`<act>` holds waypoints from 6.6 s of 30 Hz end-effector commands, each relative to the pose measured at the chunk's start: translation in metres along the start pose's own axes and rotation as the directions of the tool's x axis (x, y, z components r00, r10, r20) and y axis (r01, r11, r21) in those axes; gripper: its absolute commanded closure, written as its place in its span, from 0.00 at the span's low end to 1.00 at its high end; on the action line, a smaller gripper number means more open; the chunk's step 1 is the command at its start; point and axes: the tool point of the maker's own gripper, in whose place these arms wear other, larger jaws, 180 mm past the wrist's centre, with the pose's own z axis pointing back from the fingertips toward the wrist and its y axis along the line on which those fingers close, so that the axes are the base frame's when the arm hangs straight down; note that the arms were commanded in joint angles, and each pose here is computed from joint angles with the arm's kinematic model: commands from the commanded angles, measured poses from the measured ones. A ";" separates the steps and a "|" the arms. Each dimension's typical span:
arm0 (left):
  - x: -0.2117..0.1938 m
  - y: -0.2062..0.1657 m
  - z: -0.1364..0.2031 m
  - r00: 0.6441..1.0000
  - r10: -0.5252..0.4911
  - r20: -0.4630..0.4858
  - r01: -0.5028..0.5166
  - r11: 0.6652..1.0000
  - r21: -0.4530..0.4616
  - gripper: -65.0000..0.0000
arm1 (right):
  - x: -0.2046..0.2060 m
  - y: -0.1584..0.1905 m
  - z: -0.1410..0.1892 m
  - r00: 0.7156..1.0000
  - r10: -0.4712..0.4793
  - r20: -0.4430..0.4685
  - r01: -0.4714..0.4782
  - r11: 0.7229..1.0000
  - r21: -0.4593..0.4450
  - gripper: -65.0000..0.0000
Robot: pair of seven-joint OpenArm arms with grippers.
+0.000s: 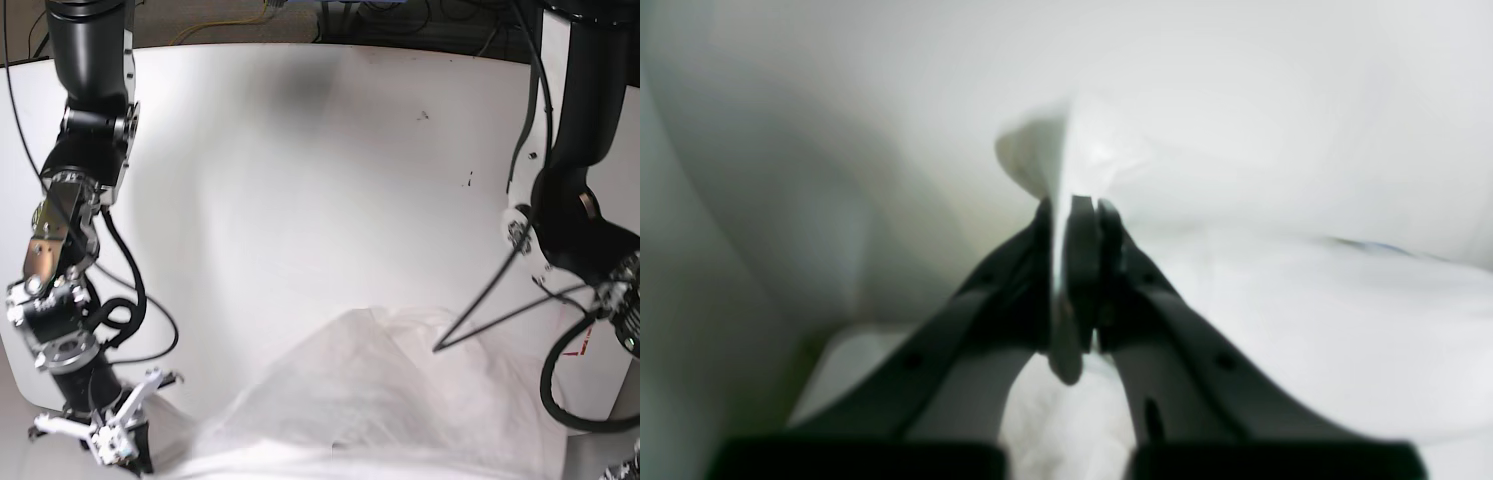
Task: Layout the t-shirt on the table in an organized manner, then fold the t-shirt properly
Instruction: 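Lift the shirt with both grippers and stretch it apart, then lay the shirt flat on the table and open both grippers, then move the right gripper to the shirt's shoulder corner and pinch it, then lower the left gripper onto the shirt's hem corner and pinch it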
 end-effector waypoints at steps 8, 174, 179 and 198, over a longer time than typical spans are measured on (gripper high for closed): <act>-0.118 -0.008 0.031 0.985 -0.035 -0.167 0.027 0.998 -0.049 1.00 | -0.080 0.046 0.042 0.985 -0.102 -0.138 0.109 0.993 0.044 1.00; -0.241 0.112 0.124 0.899 0.014 -0.438 0.090 0.972 0.215 0.37 | -0.277 0.247 0.204 0.335 -0.711 -0.618 0.861 0.497 -0.105 0.07; -0.241 0.113 0.124 0.899 0.015 -0.438 0.090 0.972 0.219 0.37 | -0.277 0.247 0.197 0.335 -0.717 -0.611 0.866 0.490 -0.100 0.07; -0.254 0.128 0.114 0.904 0.060 -0.423 0.045 0.971 0.234 0.37 | -0.281 0.256 0.172 0.297 -0.739 -0.605 0.895 0.436 -0.093 0.51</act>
